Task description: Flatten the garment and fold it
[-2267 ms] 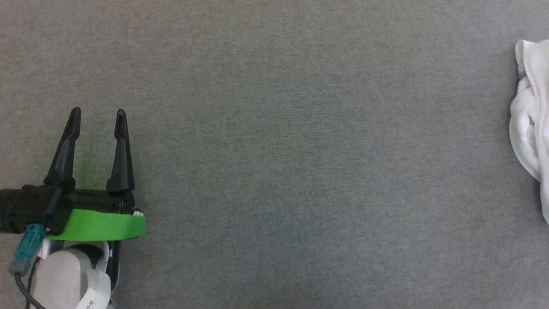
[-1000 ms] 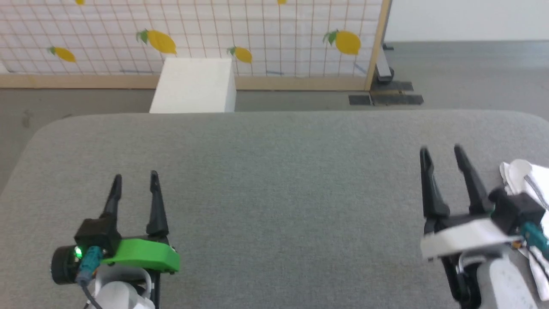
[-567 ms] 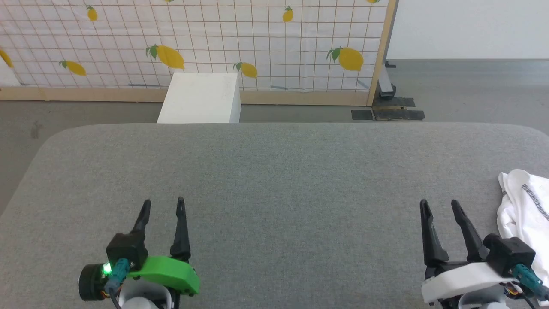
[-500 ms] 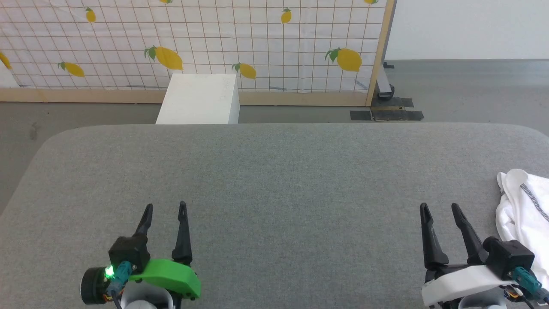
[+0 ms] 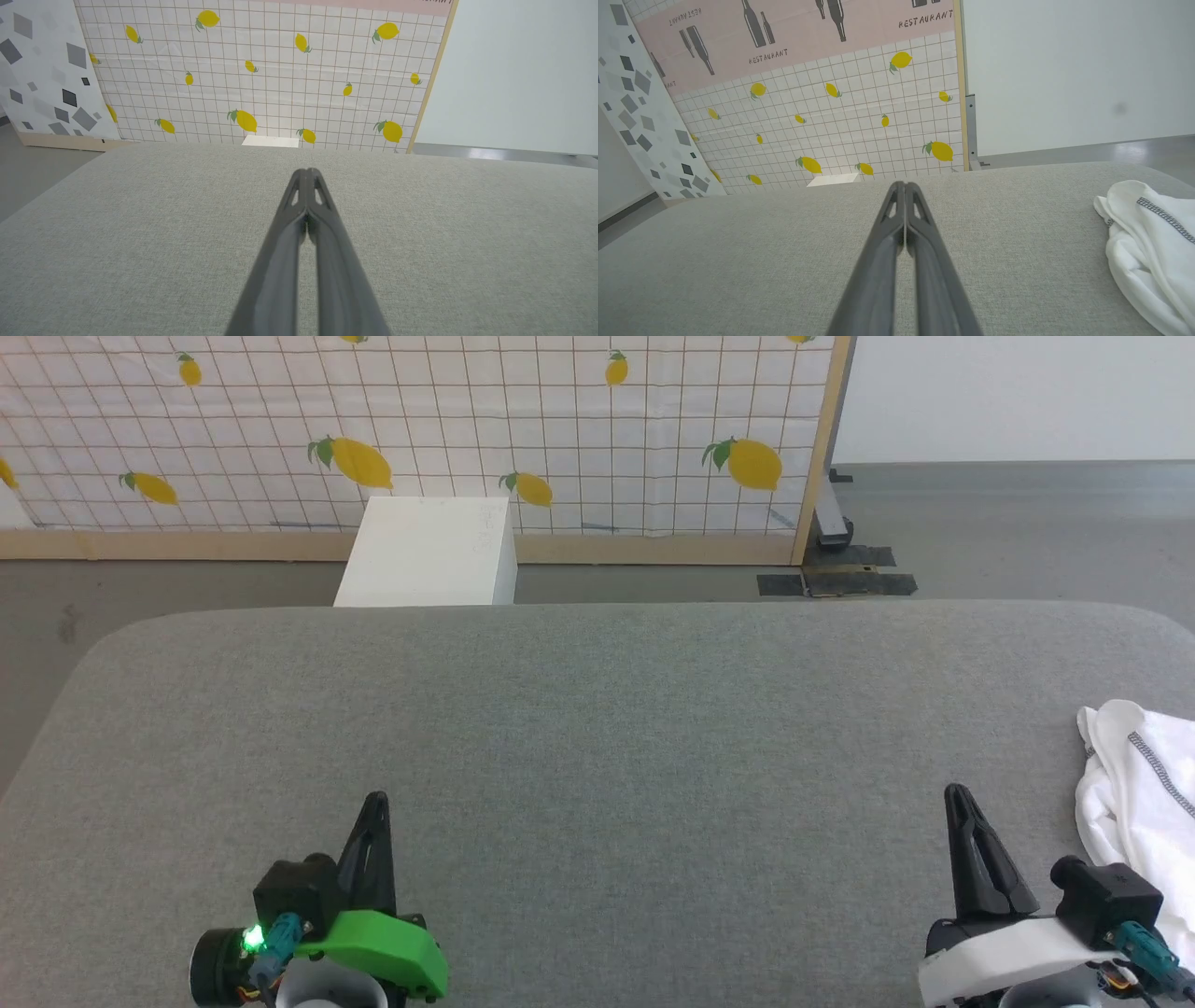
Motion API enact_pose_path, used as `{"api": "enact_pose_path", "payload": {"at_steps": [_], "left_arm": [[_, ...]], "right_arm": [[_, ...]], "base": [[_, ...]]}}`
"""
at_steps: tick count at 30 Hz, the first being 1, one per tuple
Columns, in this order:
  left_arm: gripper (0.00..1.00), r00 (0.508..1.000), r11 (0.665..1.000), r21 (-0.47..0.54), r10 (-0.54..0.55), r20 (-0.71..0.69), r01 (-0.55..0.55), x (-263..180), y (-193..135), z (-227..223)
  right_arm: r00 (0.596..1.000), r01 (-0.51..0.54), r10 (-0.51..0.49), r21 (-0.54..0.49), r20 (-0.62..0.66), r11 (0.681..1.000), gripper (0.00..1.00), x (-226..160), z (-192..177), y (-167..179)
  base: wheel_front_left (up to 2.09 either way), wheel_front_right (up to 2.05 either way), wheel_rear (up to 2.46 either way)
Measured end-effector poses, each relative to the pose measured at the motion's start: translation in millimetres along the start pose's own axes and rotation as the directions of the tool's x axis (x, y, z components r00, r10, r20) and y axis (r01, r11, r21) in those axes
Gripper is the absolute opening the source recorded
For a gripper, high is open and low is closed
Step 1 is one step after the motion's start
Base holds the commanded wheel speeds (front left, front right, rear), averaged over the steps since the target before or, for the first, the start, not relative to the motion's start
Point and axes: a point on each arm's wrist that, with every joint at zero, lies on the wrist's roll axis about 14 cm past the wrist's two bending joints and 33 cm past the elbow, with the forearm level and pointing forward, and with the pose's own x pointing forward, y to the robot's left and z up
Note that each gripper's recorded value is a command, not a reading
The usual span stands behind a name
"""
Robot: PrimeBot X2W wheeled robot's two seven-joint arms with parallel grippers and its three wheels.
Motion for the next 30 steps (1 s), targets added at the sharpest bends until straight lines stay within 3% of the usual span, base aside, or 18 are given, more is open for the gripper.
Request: {"api": "enact_pose_path", "payload": {"at_steps": [30], "left_arm": [[0.0, 1.0, 1.0, 0.021, 0.006, -0.018, -0.005, 4.3, 2.9, 4.7]], "right_arm": [[0.999, -0.023, 0.021, -0.045, -0.043, 0.999, 0.0, 3.7, -2.0, 5.1]], "base": [[0.0, 0.0, 0.0]]}}
